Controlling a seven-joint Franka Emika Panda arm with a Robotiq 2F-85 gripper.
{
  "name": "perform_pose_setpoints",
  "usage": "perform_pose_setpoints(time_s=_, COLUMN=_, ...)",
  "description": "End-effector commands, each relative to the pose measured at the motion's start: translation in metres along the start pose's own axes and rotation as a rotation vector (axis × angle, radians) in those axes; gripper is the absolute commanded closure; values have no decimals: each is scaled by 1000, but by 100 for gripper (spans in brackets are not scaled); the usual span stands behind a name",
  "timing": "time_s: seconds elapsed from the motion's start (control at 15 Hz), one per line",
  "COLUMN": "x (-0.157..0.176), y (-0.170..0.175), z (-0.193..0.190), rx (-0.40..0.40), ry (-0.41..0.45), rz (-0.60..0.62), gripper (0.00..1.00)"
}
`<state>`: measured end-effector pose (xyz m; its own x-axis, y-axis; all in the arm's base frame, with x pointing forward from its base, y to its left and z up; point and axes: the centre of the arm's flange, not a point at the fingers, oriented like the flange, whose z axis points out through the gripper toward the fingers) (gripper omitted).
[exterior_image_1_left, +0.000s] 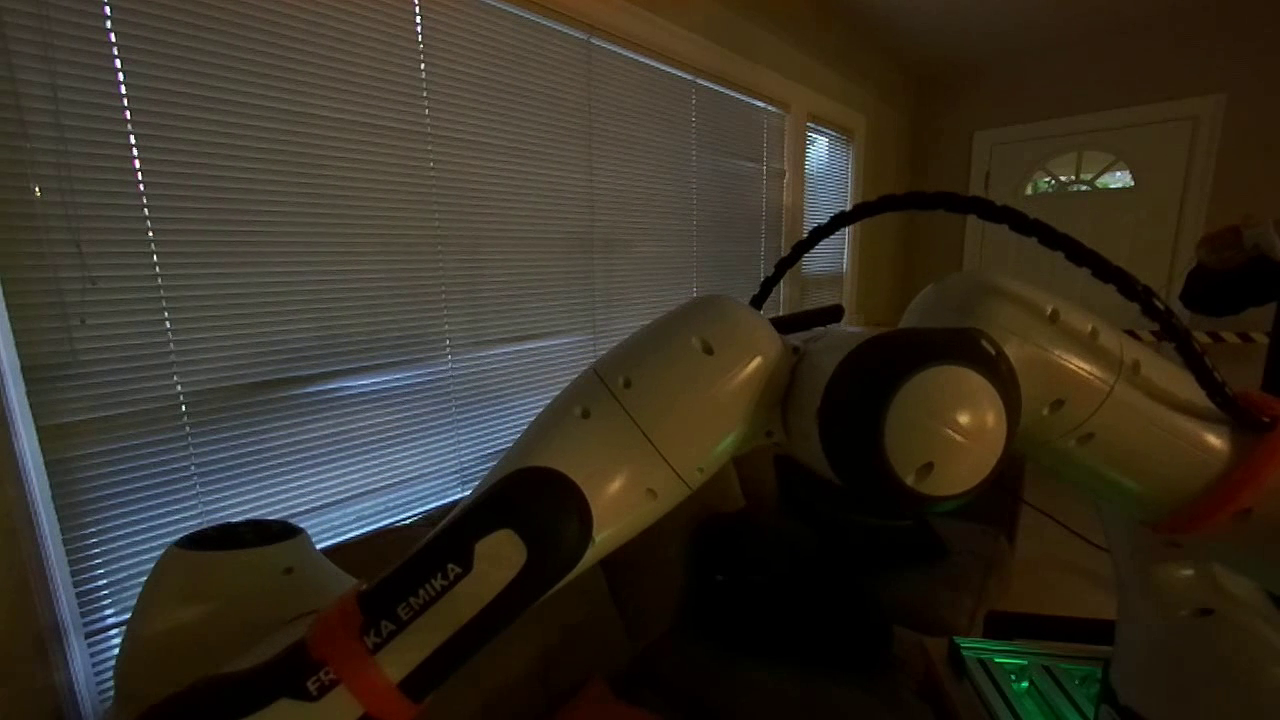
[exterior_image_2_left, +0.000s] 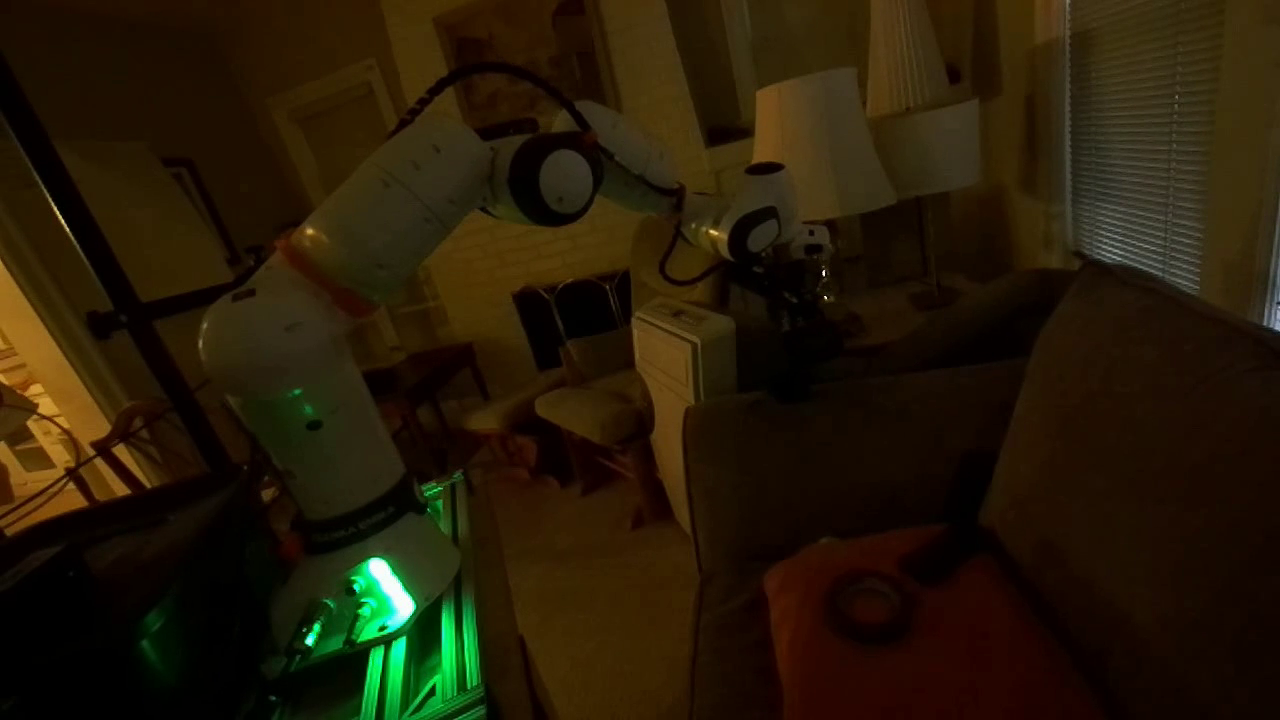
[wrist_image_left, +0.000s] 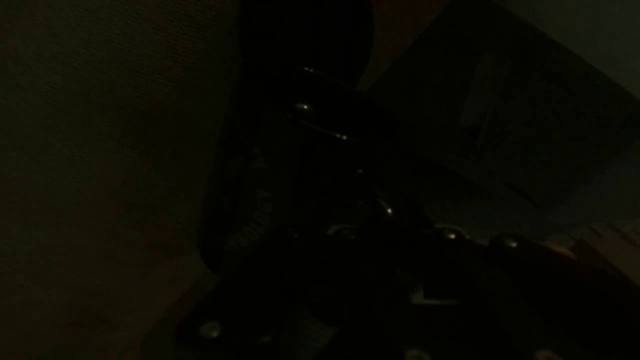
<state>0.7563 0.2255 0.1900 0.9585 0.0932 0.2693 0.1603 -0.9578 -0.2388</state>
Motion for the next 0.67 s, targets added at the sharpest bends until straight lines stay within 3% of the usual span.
perform_pose_setpoints(time_s=0.0, x=16, y=-14, z=-2, rx=-15, ry=54, rz=-64, gripper=98)
perform_pose_setpoints(time_s=0.6, x=14, y=-26, z=-13, rx=-37, ry=108, rz=-111, gripper=98)
